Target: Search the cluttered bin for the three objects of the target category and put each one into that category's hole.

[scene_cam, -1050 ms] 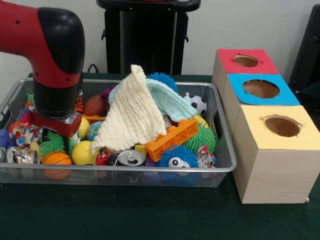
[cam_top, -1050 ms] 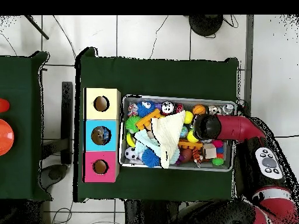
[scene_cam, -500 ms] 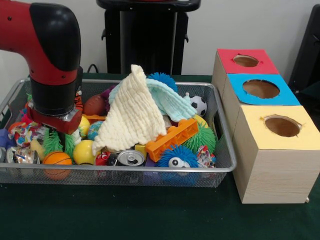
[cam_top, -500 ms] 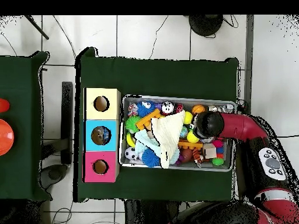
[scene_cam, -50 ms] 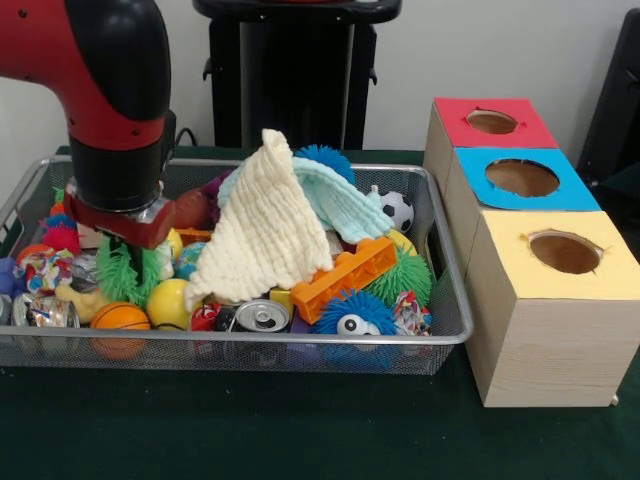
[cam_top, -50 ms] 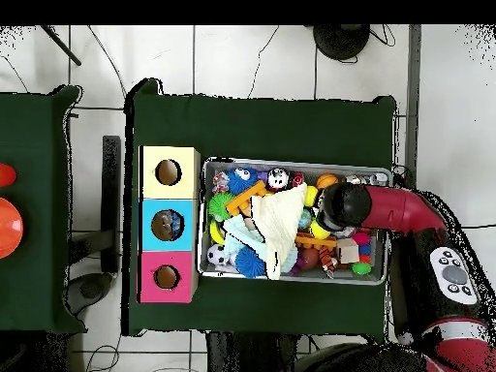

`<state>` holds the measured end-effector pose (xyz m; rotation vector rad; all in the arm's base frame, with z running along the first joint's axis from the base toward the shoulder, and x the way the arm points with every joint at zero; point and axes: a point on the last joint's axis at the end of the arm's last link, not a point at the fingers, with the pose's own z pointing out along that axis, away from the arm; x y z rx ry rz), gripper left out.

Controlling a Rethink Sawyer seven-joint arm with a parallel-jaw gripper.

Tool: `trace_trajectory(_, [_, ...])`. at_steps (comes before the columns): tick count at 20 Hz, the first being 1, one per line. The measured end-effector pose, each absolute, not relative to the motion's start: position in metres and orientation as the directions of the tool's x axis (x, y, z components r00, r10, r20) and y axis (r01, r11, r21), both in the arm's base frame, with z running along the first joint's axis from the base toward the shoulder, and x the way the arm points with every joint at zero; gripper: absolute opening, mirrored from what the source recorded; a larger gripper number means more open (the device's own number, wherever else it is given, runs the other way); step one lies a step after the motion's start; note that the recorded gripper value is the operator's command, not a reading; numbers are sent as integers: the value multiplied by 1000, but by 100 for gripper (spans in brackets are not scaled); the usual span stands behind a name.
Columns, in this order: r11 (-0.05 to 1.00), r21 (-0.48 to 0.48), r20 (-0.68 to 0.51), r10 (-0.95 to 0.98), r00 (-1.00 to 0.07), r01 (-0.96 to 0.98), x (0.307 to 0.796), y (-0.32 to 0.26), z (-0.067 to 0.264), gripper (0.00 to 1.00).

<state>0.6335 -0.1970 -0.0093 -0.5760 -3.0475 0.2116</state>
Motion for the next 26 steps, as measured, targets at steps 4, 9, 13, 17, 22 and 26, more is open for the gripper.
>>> trace_trajectory(4, [928, -137, 16, 351, -936, 345, 630, -178, 4, 0])
trace_trajectory(9, [936, -118, 52, 339, -939, 331, 618, -144, 15, 0])
trace_trajectory(13, [939, -107, 86, 337, -937, 328, 605, -129, 14, 0])
trace_trajectory(17, [943, -93, 115, 329, -937, 320, 585, -115, 6, 0])
trace_trajectory(22, [946, -76, 86, 321, -943, 315, 571, -109, -2, 100])
trace_trajectory(26, [948, -70, 35, 314, -949, 311, 570, -107, -4, 100])
